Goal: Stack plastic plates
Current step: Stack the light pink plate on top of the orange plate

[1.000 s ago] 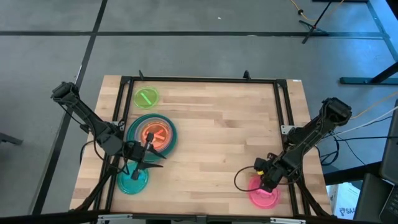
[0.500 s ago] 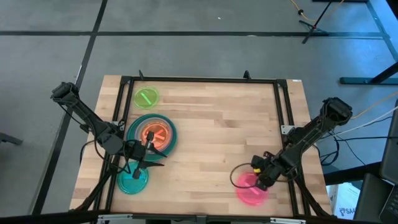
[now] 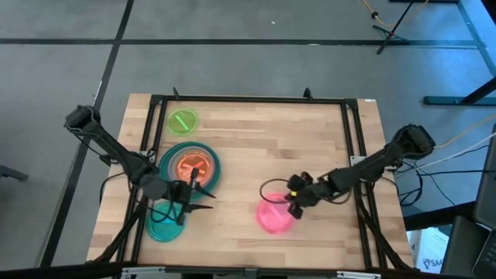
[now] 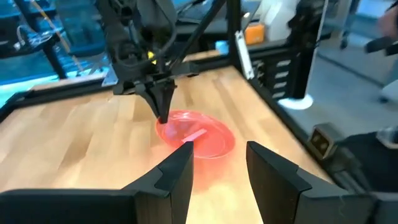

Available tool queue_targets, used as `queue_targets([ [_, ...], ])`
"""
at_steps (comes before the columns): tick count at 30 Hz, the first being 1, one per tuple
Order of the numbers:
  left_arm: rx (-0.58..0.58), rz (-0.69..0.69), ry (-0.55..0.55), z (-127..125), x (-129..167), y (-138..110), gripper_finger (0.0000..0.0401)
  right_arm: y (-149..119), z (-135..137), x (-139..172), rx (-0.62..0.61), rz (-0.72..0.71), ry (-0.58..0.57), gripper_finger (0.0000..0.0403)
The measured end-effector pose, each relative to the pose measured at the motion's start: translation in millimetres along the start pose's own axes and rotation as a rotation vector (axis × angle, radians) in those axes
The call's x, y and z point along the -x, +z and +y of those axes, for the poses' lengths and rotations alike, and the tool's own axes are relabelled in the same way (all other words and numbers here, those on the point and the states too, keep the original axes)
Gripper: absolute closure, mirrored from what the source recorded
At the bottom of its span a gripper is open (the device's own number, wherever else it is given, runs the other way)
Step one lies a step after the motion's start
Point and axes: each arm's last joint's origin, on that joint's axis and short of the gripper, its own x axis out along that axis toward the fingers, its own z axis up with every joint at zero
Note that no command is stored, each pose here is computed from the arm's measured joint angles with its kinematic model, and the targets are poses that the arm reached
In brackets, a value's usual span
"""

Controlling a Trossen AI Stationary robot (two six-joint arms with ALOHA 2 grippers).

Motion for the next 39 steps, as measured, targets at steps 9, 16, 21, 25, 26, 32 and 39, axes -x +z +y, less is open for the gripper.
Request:
queue_targets([
  [9, -0.019, 0.097, 0.073, 10, -28, -19, 0.026, 21, -22, -37, -0.014, -0.06, -0.06, 0.0401],
  [16, -0.012, 0.117, 0.097, 15, -41, -27, 0.026, 26, -21, -46, -0.035, -0.104, -0.03, 0.0387],
  [21, -0.016, 0.157, 0.085, 18, -49, -35, 0.0254, 27, -19, -51, -0.04, -0.14, -0.016, 0.0345],
  [25, 0.009, 0.196, 0.1, 23, -58, -44, 0.0236, 27, -20, -51, -0.014, -0.143, -0.031, 0.0282],
  [26, 0.015, 0.211, 0.104, 24, -61, -47, 0.0231, 27, -20, -51, -0.006, -0.151, -0.042, 0.0267],
  [32, 0.215, 0.226, 0.182, 39, -79, -61, 0.0224, 31, -19, -48, 0.094, -0.193, -0.074, 0.021],
  [39, 0.511, 0.332, 0.18, 45, -97, -82, 0.0226, 32, -20, -47, 0.198, -0.244, -0.157, 0.0205],
])
